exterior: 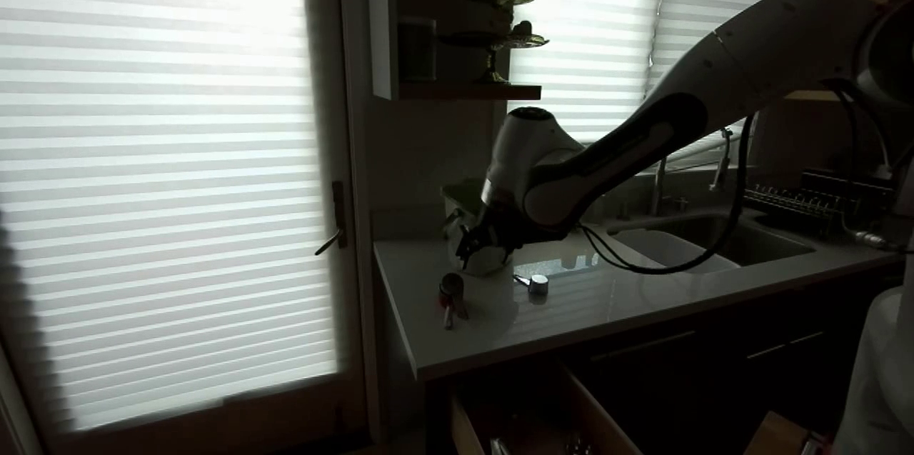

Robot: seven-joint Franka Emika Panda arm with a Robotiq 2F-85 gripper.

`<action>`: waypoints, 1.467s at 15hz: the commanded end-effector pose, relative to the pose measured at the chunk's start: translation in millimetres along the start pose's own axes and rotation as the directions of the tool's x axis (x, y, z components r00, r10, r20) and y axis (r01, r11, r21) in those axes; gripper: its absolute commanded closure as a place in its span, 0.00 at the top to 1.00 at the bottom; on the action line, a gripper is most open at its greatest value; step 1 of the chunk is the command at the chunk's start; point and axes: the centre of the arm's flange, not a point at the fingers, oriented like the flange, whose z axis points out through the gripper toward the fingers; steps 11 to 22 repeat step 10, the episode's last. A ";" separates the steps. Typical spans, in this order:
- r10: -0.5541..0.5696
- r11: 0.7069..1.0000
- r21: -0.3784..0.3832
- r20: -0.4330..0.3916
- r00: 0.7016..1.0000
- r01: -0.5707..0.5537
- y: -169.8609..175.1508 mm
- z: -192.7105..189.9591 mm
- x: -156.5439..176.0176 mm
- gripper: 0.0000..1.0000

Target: Put the two measuring cups in the middle inside the orange measuring cup

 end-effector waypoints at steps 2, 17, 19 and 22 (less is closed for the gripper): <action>-0.041 0.999 0.033 0.068 0.997 0.039 76.7 -27.5 -69.5 1.00; -0.047 0.999 0.028 0.051 0.998 0.045 56.2 -14.8 -47.9 1.00; -0.047 0.999 0.028 0.051 0.998 0.045 56.2 -14.8 -47.9 1.00; -0.047 0.999 0.028 0.051 0.998 0.045 56.2 -14.8 -47.9 1.00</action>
